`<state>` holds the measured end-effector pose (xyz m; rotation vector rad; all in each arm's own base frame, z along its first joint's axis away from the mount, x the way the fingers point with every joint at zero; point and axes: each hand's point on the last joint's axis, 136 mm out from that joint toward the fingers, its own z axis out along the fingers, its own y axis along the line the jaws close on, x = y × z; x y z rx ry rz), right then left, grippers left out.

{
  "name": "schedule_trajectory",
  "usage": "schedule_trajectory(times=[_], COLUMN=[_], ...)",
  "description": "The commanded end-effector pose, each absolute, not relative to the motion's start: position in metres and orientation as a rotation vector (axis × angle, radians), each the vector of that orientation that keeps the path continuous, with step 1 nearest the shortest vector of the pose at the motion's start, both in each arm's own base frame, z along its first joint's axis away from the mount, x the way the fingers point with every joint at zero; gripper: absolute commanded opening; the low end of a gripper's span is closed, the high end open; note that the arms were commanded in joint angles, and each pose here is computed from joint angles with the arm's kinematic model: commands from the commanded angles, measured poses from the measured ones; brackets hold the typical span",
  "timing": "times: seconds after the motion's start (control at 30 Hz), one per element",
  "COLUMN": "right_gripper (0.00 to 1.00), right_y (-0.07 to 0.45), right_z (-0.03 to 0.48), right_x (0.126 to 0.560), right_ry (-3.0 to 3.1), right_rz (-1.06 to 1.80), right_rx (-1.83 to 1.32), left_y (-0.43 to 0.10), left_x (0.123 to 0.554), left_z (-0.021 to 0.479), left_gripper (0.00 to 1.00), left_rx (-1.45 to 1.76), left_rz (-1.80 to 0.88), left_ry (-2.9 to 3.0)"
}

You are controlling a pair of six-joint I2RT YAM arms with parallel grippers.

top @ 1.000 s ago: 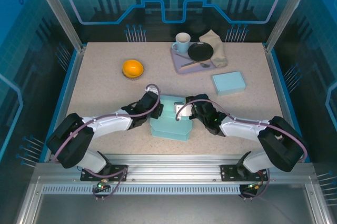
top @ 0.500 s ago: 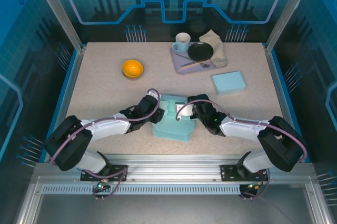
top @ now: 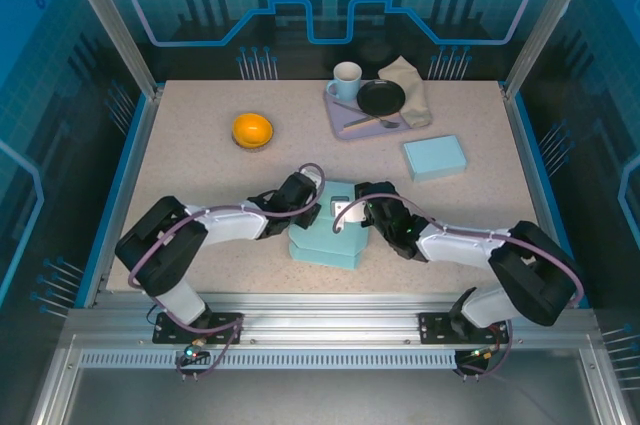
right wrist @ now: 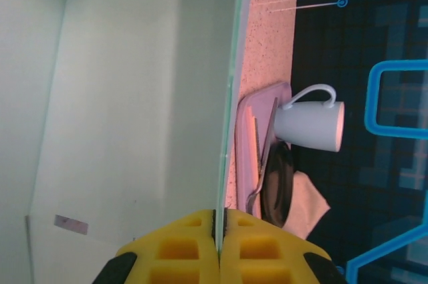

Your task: Fold the paper box

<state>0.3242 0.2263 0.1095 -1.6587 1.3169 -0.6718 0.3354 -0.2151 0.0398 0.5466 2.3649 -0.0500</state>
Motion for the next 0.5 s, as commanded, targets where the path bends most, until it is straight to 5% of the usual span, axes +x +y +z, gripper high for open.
schedule_trajectory(times=[0.0,0.13,0.3,0.47], right_gripper=[0.00,0.00,0.00,0.00], right_y=[0.225,0.227,0.220,0.211], right_z=[0.063,0.051,0.055,0.065], right_x=[0.308,0.308,0.312,0.320], right_ry=[1.253,1.253,1.285,1.302], right_rz=[-0.747,-0.762,-0.770,-0.806], right_rx=[-1.848,-1.864,-1.841,-1.815], left_y=[-0.202,-0.192,-0.166,-0.142], left_x=[0.350,0.353,0.362,0.362], left_z=[0.044,0.043,0.045,0.041], left_gripper=[0.52,0.49,0.27,0.18], left_rx=[0.489,0.443,0.283,0.147], left_rz=[0.084,0.149,0.320,0.468], left_ry=[2.337,2.327,2.346,2.389])
